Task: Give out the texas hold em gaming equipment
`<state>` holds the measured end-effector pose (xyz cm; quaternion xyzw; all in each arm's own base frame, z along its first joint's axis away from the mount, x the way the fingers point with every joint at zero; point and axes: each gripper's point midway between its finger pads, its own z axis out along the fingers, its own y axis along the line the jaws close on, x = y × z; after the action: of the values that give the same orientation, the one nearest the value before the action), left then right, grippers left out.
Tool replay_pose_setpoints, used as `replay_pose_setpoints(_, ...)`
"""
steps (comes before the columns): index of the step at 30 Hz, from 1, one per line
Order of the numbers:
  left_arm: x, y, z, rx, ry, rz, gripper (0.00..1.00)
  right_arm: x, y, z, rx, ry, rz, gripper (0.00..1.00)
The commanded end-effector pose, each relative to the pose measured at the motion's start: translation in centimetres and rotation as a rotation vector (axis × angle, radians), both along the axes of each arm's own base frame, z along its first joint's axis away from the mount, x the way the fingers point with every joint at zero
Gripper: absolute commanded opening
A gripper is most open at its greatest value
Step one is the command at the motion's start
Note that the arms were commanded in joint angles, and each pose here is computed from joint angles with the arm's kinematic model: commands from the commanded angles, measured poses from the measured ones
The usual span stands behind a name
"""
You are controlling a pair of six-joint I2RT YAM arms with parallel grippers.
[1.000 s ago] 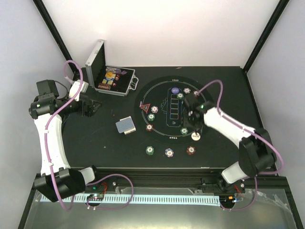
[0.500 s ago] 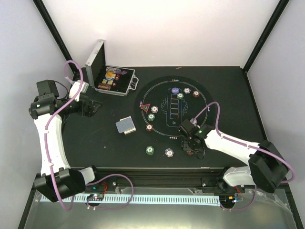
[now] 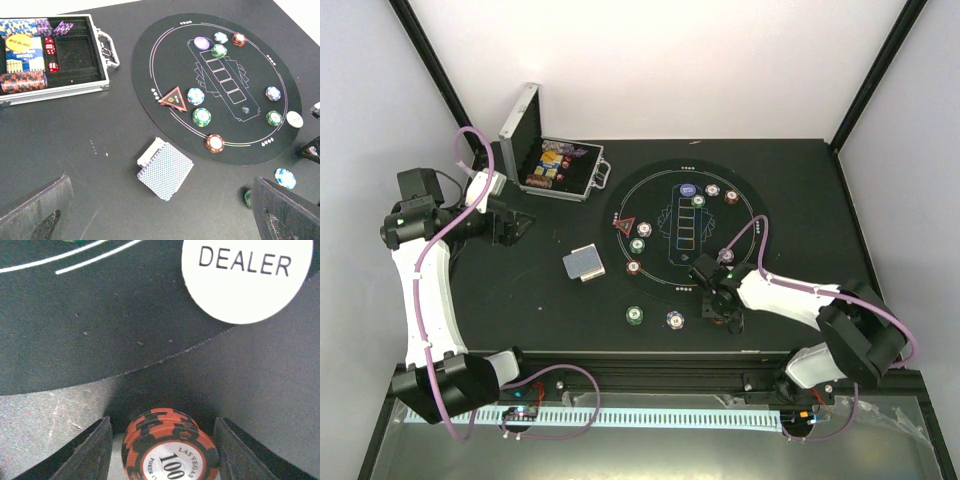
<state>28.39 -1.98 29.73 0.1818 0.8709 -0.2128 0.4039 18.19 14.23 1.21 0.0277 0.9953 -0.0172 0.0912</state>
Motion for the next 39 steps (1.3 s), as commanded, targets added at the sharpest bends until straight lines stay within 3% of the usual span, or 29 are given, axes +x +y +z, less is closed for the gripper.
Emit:
replay_pose_setpoints(1,-0.2,-0.1,1.3,-0.005,-0.034,-0.011,0.99,0.9,0.2,-0.2,-0.009,-0.034,-0.003,0.55)
replay_pose_setpoints(8,-0.1,-0.1,1.1,-0.006,-0.029,-0.009,0.99,0.8,-0.1,-0.3,-0.021,-0.029,0.006,0.51)
replay_pose_setpoints(18,-0.2,-0.2,1.0,-0.011,-0.028,-0.012,0.99,0.7,-0.4,0.7,-0.022,-0.045,0.012,0.55)
replay_pose_setpoints(27,-0.2,-0.2,0.9,-0.013,-0.028,-0.012,0.99,0.5,-0.3,0.6,-0.014,-0.039,0.015,0.44)
replay_pose_setpoints(39,-0.2,-0.1,1.0,-0.005,-0.035,-0.011,0.99,0.2,-0.5,-0.1,-0.026,-0.021,0.021,0.41)
